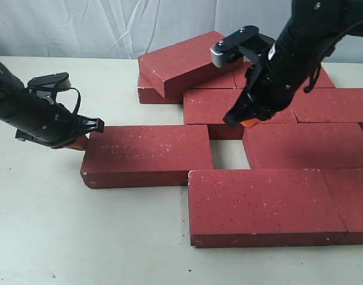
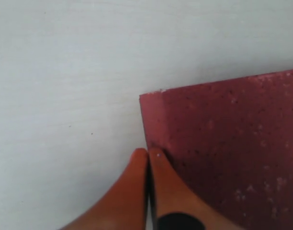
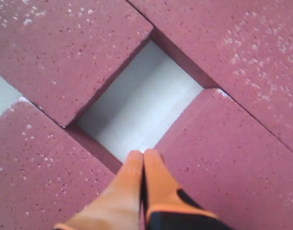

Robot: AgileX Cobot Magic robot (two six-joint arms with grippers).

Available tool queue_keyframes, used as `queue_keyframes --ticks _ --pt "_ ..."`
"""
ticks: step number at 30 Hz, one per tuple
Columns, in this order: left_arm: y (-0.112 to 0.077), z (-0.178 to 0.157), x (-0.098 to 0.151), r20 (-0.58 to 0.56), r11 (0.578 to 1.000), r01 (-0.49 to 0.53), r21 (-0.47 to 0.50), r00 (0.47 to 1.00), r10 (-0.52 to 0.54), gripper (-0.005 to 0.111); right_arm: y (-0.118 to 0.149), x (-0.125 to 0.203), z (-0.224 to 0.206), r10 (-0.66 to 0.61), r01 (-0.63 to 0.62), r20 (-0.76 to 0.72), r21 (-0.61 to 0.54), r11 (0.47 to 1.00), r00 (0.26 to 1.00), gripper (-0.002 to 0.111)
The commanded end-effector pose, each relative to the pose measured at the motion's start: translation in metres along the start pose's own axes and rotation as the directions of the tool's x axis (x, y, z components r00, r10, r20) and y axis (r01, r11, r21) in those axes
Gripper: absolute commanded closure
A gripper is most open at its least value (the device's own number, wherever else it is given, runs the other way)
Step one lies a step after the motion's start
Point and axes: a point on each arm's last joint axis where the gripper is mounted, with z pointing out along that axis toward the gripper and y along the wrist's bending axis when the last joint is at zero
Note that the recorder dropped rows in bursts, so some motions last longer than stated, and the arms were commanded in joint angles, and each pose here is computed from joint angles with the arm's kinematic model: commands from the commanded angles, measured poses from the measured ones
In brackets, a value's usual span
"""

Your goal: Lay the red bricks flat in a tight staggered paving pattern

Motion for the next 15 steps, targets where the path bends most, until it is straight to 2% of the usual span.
queue_keyframes --ticks 1,10,15 --pt "-0.002 0.003 0.0 0.011 0.999 0.033 0.01 0.999 -0.033 0.107 -0.012 0.024 -0.008 0.051 -0.054 0.051 0.048 0.997 0.997 0.109" --pt "-0.017 0.006 0.0 0.047 1.0 0.022 0.016 0.999 -0.023 0.107 -0.048 0.059 -0.016 0.2 -0.203 0.045 0.089 0.975 0.979 0.109" --pt "-0.027 0.011 0.002 0.055 1.0 0.004 0.02 0.998 -0.005 0.107 -0.05 0.065 -0.018 0.219 -0.226 0.075 0.098 0.969 0.973 0.109"
